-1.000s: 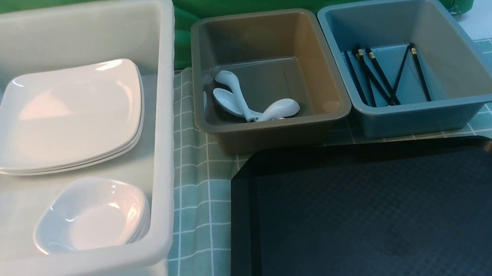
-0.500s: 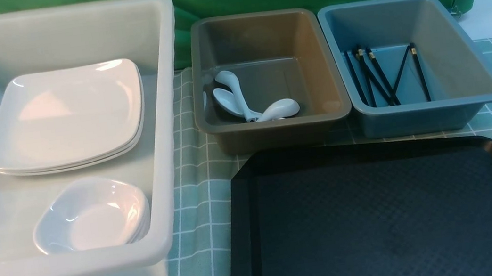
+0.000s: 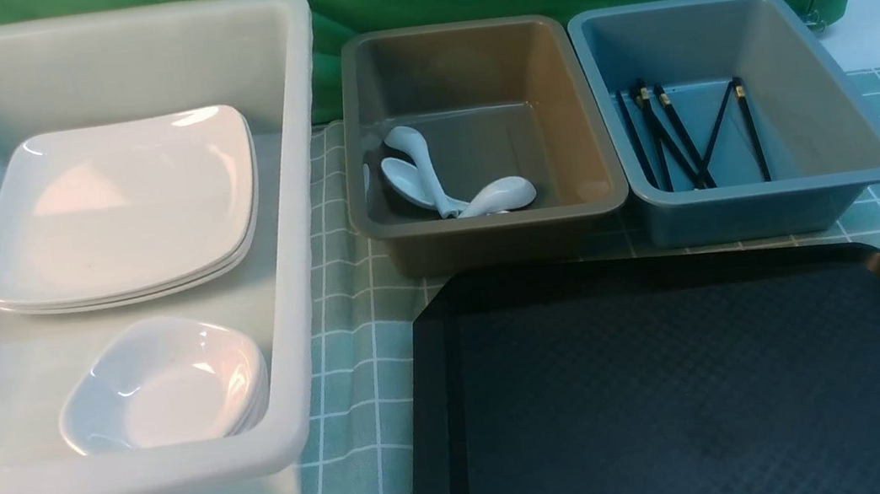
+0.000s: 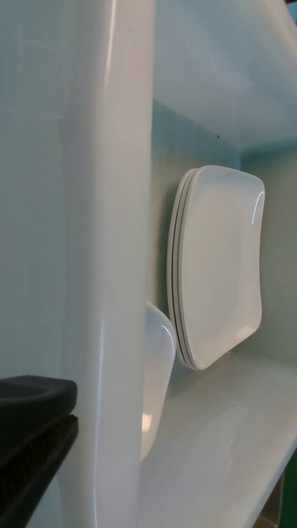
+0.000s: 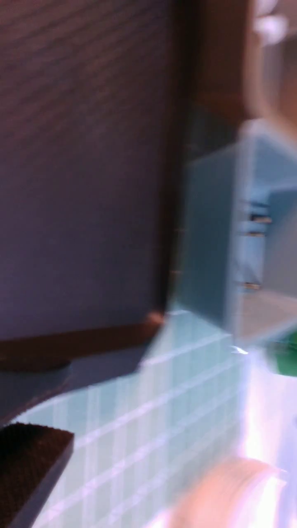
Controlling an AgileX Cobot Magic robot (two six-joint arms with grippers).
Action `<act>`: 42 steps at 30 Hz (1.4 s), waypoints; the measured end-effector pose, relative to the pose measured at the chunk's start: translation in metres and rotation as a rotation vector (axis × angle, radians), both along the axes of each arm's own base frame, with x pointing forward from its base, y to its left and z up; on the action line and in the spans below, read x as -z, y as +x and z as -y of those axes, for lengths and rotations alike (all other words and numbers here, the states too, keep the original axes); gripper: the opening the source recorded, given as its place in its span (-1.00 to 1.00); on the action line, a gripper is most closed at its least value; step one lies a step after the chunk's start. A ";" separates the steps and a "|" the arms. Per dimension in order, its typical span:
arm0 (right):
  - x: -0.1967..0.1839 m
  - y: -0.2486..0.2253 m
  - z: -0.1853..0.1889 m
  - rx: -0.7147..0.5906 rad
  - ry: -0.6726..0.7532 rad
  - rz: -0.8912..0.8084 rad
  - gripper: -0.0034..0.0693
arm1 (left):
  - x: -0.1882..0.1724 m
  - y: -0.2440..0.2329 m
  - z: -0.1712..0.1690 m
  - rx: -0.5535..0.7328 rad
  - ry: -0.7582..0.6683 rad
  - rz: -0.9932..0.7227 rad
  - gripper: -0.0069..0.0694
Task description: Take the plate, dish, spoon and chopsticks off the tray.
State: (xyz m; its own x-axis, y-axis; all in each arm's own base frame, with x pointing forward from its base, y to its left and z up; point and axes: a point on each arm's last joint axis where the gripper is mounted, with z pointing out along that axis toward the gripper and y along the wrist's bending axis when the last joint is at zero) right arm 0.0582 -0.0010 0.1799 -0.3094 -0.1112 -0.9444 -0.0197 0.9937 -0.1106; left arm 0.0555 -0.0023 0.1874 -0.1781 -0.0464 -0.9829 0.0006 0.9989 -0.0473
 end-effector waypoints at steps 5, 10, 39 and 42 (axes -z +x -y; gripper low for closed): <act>0.005 -0.006 -0.002 -0.032 0.001 -0.001 -0.31 | 0.000 0.000 0.000 -0.001 0.010 -0.001 -0.78; 0.006 -0.006 -0.003 -0.062 -0.008 -0.012 -0.27 | 0.000 0.000 0.000 -0.001 0.014 -0.002 -0.78; 0.006 -0.006 -0.003 -0.054 0.016 -0.012 -0.24 | 0.000 0.000 -0.001 -0.002 0.022 -0.002 -0.78; 0.006 -0.006 -0.003 -0.054 0.016 -0.012 -0.24 | 0.000 0.000 -0.001 -0.002 0.022 -0.002 -0.78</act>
